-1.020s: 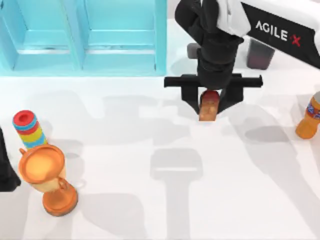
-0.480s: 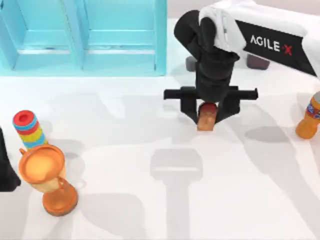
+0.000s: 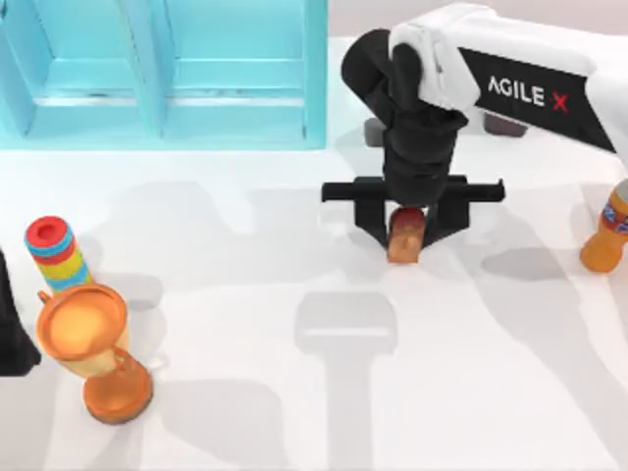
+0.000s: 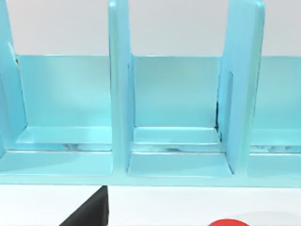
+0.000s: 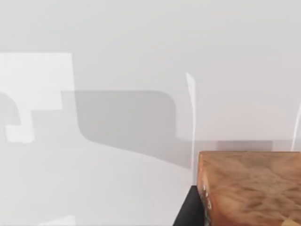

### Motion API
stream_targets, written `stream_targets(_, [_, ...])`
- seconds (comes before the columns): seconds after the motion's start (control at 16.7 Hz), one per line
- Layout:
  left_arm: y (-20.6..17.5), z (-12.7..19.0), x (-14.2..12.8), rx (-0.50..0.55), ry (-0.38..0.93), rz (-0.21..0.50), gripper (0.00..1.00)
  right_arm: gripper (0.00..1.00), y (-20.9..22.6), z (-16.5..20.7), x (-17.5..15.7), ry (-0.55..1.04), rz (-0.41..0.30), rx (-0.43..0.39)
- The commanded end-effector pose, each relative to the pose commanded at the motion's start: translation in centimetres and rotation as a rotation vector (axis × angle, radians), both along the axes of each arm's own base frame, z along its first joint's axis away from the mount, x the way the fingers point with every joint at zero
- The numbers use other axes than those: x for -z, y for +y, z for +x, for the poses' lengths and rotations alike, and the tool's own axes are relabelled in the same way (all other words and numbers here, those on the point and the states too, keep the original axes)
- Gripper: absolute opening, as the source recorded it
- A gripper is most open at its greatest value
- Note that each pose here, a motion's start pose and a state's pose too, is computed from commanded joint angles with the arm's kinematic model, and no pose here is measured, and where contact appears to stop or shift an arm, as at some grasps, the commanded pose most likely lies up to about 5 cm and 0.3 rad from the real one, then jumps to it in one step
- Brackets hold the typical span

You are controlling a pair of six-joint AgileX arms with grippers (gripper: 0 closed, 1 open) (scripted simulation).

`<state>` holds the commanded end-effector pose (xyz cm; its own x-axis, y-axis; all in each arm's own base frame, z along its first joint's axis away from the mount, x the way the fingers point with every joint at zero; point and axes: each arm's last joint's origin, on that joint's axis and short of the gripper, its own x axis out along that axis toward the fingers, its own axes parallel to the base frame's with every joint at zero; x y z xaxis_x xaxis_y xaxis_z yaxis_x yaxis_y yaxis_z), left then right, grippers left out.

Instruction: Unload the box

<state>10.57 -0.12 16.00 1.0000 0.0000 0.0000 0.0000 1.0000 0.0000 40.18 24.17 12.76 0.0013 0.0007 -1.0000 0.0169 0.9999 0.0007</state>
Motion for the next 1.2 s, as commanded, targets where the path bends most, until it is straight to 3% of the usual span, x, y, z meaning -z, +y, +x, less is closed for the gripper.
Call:
stream_targets(0.6, [0.00, 0.00, 0.00, 0.000, 0.000, 0.000, 1.00, 0.98, 0.00, 0.00, 0.00, 0.000, 0.000, 0.000])
stream_targets(1.2, [0.00, 0.00, 0.00, 0.000, 0.000, 0.000, 1.00, 1.00, -0.07, 0.06, -0.09, 0.000, 0.000, 0.002])
